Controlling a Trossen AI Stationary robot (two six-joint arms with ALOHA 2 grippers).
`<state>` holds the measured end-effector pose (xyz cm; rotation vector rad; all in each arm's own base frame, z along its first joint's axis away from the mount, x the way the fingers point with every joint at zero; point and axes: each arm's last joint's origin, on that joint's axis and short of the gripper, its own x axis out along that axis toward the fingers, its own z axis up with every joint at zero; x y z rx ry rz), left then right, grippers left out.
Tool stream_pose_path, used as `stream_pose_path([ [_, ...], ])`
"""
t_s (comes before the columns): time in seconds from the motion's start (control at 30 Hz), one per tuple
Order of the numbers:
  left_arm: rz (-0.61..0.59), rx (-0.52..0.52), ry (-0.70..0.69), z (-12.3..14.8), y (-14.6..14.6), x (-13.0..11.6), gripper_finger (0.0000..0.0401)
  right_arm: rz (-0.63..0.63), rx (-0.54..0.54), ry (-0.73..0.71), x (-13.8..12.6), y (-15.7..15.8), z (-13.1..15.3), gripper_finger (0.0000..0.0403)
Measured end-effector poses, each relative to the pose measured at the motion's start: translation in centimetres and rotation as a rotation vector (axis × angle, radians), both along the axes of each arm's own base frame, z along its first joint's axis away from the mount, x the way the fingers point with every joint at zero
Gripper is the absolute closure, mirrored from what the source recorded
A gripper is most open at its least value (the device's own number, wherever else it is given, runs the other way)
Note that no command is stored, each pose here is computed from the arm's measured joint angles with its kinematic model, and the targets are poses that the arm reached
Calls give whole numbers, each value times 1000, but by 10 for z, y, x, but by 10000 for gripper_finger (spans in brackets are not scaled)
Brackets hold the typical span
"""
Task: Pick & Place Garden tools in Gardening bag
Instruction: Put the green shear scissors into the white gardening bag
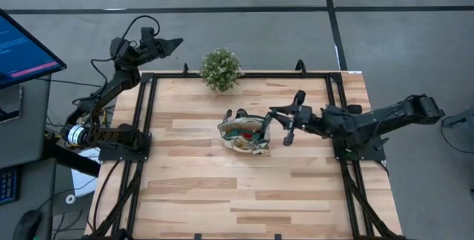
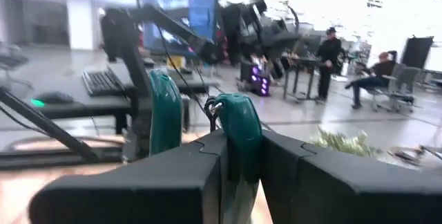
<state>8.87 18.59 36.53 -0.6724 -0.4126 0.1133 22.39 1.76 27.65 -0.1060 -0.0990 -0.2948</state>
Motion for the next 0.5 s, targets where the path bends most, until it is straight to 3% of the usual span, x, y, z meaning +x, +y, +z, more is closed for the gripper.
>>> stream_pose_path([
  [0.13, 0, 0, 0, 0, 0, 0, 393, 32, 31, -17, -16, 10, 10, 354],
  [0.33, 0, 0, 0, 0, 0, 0, 393, -45, 137, 209, -34, 21, -10, 354],
  [0.5, 0, 0, 0, 0, 0, 0, 393, -47, 125, 317, -29, 29, -26, 354],
])
